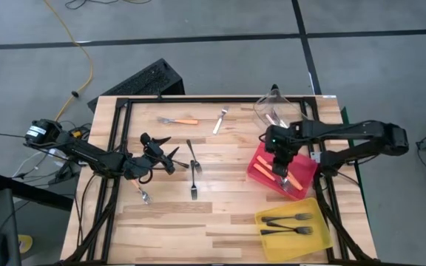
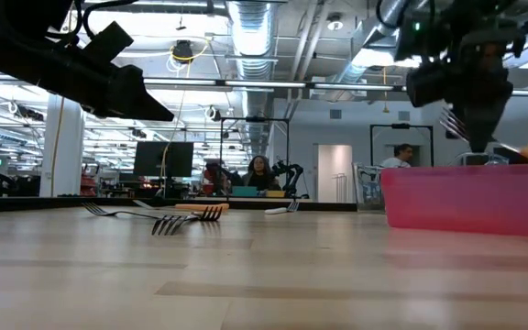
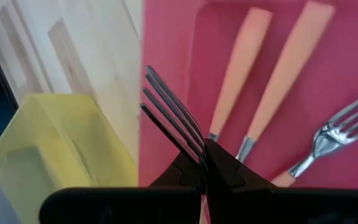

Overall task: Sort silverware by color (type)
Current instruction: Put the orange fork into the red bin

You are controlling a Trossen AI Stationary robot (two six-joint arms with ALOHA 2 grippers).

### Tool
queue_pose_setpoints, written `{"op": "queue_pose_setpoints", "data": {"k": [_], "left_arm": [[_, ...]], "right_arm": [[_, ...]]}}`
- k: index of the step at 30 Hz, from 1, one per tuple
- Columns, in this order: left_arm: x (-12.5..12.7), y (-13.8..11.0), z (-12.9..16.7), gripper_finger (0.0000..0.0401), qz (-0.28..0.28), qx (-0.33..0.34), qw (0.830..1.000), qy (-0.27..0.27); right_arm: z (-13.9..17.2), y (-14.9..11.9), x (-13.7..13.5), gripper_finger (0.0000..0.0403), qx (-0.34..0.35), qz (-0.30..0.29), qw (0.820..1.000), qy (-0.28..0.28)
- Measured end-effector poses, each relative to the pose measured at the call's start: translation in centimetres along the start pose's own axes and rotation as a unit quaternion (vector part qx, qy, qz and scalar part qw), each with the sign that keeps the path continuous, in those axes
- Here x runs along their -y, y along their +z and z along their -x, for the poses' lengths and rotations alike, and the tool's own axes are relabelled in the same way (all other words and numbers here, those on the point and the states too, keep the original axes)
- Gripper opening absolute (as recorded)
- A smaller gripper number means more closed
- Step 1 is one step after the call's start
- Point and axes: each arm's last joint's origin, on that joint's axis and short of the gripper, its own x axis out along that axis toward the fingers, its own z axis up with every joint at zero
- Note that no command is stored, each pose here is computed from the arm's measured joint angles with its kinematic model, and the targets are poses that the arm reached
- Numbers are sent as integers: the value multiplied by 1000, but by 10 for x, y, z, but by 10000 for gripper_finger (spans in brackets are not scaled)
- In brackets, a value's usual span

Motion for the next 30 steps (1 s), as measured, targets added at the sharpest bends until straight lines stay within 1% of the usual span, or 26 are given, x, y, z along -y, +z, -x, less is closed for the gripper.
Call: {"op": "queue_pose_setpoints", "data": {"k": [2, 5, 9, 12, 17, 22, 28, 30], "left_arm": [[0, 0, 0, 233, 0, 0, 1000, 0], [0, 0, 0, 233, -1, 0, 1000, 0], [0, 0, 0, 233, -1, 0, 1000, 1], [0, 0, 0, 233, 0, 0, 1000, 0], [0, 0, 0, 233, -1, 0, 1000, 0], [0, 0, 0, 233, -3, 0, 1000, 0], [0, -1, 0, 233, -8, -3, 1000, 1], [0, -1, 0, 233, -8, -3, 1000, 1]], "right_arm": [[-2, -2, 10, 22, -7, -12, 1000, 9], [0, -1, 22, 22, 0, -24, 1000, 18], [0, 7, 34, 22, 18, -12, 999, 41], [-1, 12, 43, 22, 17, -8, 999, 51], [-10, 15, 60, 22, -9, -32, 998, 47], [-18, 19, 72, 22, -29, -45, 998, 37], [-22, 20, 75, 22, -38, -48, 998, 33], [-23, 20, 76, 22, -37, -49, 998, 21]]}}
